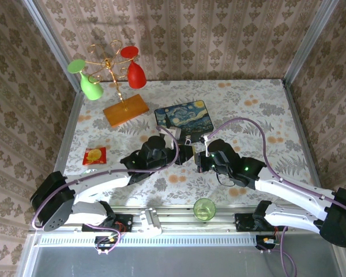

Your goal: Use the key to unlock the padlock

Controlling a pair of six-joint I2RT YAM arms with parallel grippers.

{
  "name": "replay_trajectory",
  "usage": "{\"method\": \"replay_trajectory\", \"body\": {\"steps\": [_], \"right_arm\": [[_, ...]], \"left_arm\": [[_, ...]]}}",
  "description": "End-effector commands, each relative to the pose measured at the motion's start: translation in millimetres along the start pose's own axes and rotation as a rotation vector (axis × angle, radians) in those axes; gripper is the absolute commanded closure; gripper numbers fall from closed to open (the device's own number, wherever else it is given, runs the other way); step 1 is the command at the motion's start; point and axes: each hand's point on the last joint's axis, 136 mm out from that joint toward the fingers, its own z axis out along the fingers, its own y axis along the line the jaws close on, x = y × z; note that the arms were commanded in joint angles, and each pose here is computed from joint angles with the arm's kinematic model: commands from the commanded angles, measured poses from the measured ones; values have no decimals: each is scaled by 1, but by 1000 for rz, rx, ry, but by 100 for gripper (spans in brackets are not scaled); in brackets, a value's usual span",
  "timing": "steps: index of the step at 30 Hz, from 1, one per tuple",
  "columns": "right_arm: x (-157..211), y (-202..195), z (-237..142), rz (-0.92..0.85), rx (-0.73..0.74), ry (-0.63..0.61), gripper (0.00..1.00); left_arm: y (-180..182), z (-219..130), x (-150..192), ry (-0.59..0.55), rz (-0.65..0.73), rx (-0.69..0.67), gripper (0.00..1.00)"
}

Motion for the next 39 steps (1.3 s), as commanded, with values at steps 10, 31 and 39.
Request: {"method": "replay_trajectory", "body": {"steps": [10,31,39], "right_arm": [[-14,10,-1,44,-49,-48,100],[-35,6,-43,158,-365,-193,8],[-60,20,-77,113,-652,-279,9]], "left_arm": [[-4,5,3,12,21,23,82],[-19,-1,-13,-15,98,151,100],[-60,-24,-26,-64,267,364,100]]}}
